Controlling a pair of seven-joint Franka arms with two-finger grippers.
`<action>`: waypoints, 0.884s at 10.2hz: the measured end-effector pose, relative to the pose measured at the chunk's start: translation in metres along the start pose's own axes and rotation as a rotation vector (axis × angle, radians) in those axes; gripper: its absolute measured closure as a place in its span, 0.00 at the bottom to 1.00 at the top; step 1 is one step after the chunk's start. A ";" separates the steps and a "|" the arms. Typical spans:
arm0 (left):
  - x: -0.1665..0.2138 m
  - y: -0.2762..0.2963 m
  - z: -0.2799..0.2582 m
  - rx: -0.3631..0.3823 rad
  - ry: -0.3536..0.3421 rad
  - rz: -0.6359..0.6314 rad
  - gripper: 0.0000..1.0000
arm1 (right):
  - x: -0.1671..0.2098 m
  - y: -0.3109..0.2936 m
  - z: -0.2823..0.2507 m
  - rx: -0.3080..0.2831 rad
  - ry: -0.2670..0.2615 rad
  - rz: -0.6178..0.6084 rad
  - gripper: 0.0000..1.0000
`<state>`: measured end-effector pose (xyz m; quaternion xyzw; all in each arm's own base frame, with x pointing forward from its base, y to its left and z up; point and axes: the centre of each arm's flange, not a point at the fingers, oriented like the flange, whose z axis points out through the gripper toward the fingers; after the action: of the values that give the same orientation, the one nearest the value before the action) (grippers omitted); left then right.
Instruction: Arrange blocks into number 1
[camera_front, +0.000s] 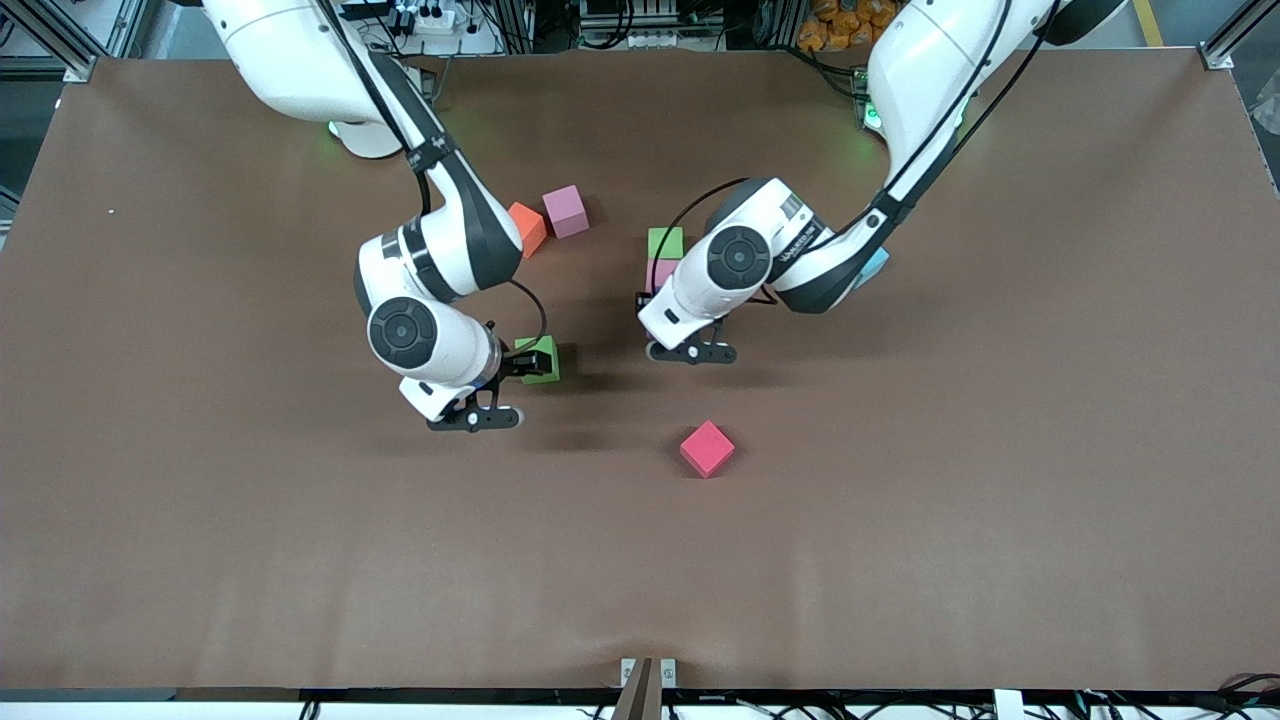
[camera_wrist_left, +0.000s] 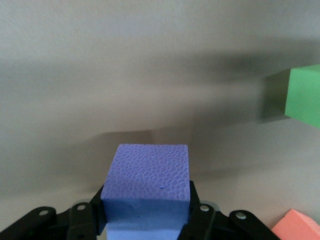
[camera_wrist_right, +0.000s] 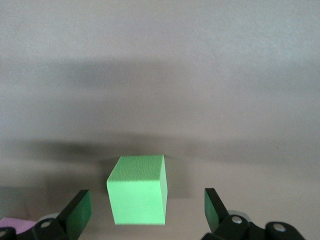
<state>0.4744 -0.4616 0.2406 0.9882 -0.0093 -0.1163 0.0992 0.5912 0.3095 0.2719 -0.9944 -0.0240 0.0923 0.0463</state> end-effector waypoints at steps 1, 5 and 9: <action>0.004 -0.005 0.005 0.008 -0.003 -0.009 0.40 | 0.001 -0.005 0.017 -0.002 -0.001 -0.010 0.00; 0.011 -0.011 0.012 0.017 -0.004 -0.022 0.40 | -0.012 -0.035 0.056 -0.024 -0.034 -0.060 0.00; 0.005 -0.006 0.023 0.033 -0.014 -0.010 0.40 | -0.018 -0.033 0.082 -0.064 -0.053 -0.079 0.00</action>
<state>0.4742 -0.4605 0.2158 0.9889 -0.0069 -0.1233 0.0824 0.5566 0.3486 0.1985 -0.9908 -0.0675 0.1160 0.0175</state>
